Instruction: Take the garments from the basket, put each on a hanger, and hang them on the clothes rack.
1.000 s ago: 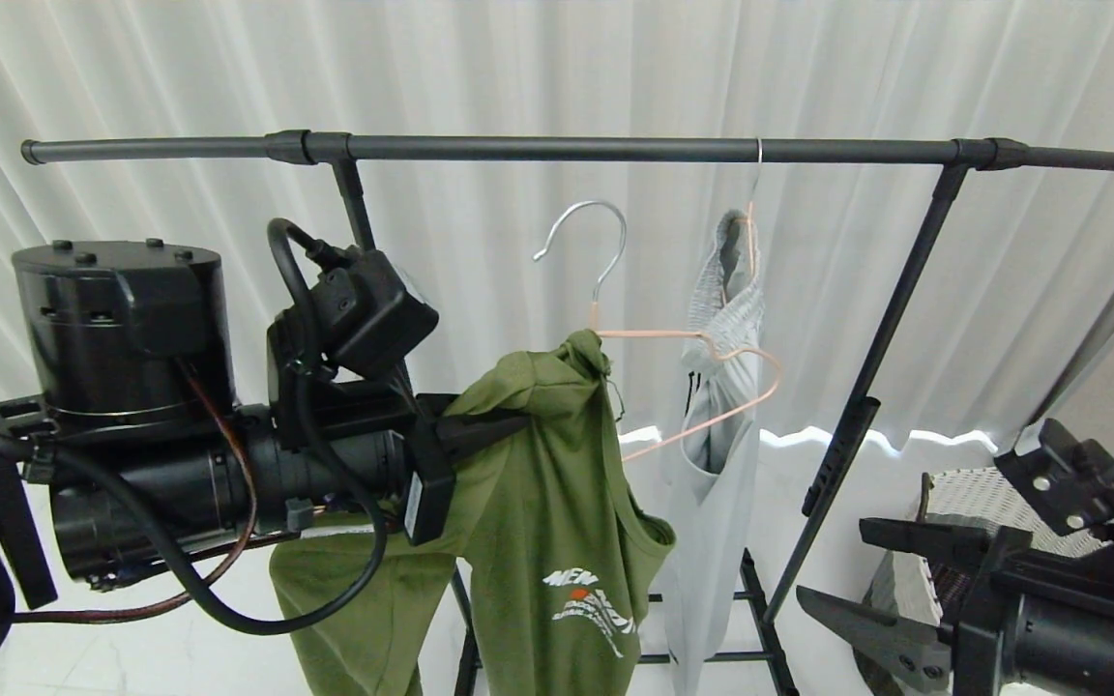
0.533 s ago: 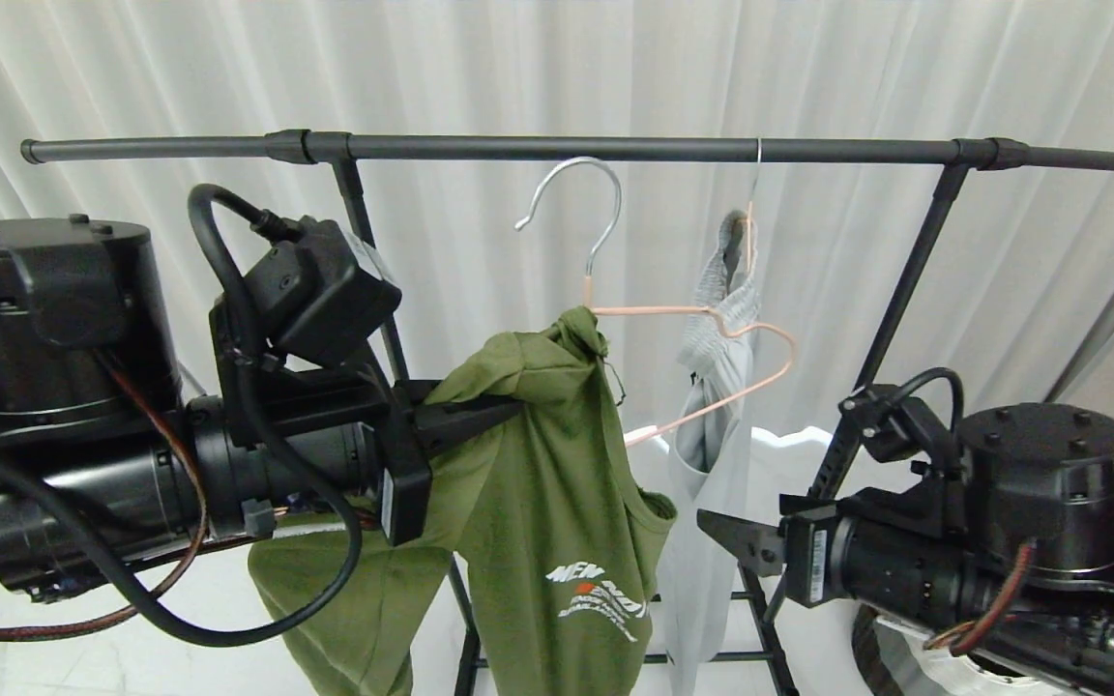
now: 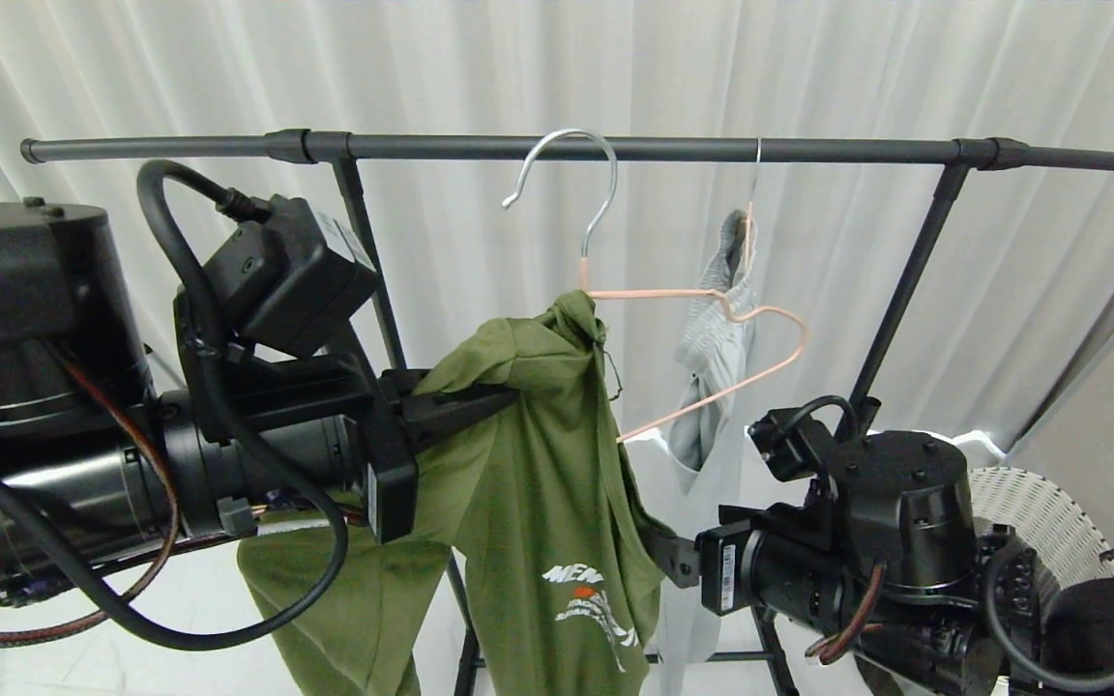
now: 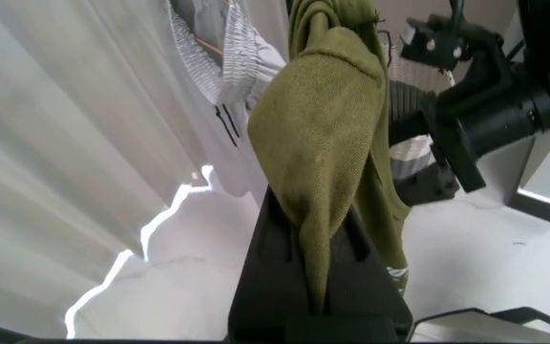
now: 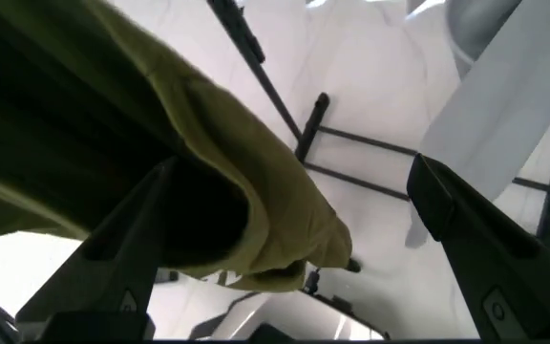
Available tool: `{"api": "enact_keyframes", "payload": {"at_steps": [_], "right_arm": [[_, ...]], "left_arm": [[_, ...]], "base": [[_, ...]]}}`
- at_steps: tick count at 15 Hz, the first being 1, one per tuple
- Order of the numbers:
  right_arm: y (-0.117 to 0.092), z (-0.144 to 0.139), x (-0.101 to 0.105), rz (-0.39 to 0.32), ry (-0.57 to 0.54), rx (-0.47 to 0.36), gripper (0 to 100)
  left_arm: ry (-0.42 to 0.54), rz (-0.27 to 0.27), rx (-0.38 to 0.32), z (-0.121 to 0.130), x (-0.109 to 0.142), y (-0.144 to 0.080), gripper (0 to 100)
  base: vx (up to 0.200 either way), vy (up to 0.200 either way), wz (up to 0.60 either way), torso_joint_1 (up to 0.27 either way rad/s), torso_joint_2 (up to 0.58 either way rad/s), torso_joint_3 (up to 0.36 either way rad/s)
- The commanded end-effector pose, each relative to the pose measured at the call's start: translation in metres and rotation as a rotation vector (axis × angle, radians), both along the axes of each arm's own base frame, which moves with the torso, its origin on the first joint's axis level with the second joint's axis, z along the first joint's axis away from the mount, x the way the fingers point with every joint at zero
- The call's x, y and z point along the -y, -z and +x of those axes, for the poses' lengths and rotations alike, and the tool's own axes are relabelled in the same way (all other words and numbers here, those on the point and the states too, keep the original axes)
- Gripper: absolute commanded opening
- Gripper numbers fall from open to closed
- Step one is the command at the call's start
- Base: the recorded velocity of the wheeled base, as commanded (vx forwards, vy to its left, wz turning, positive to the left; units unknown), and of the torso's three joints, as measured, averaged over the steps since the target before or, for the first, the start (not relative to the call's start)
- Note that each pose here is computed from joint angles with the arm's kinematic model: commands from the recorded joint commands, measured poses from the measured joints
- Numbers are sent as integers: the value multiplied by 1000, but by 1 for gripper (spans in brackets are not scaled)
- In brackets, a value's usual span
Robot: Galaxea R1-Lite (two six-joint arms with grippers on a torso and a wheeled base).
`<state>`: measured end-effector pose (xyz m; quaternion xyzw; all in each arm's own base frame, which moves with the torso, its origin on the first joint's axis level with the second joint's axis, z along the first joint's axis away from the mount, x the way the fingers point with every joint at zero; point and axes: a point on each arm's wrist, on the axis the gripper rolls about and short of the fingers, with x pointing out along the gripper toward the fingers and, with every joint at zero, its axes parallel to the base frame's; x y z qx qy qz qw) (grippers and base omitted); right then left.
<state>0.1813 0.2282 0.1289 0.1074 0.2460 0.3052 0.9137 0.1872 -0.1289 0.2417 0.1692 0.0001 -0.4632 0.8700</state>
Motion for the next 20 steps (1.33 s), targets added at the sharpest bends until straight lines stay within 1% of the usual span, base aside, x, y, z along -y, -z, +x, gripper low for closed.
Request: {"api": "enact_keyframes", "payload": {"at_steps": [1,2,4,5,7,10,13,16,18,20], "right_arm": [[6,-1,-2,-22,2,-9,100],[7,-1,-2,-27,9,-8,100],[14,1,6,-76,50,-5,100],[17,0,11,-95,75,-5,0],[17,0,19,-107,110,-1,0],[19,5,36,-154,168,16,0],[13,27,64,-190,292,57,0],[-3,40,93,-181,389,120,0],[-13,41,105,-175,428,153,0],[-22,40,111,-161,443,183,0]], "left_arm": [[-4,-1,2,0,-1,-1,0],[-6,-2,4,-1,-2,-1,0],[-6,-1,1,-1,-2,0,0],[-6,0,0,-1,-2,0,0],[-6,3,-2,0,-1,1,0],[-12,22,-21,-1,-3,10,0],[-13,41,-48,-8,-8,21,0],[-13,49,-60,-14,-12,26,0],[-11,56,-69,-15,-12,29,0],[-11,68,-82,-16,-12,34,0]], "base": [[0,0,0,0,0,0],[0,0,0,0,0,0],[0,0,0,0,0,0],[0,0,0,0,0,0],[0,0,0,0,0,0],[0,0,0,0,0,0],[0,0,0,0,0,0],[0,0,0,0,0,0],[0,0,0,0,0,0],[0,0,0,0,0,0]]}}
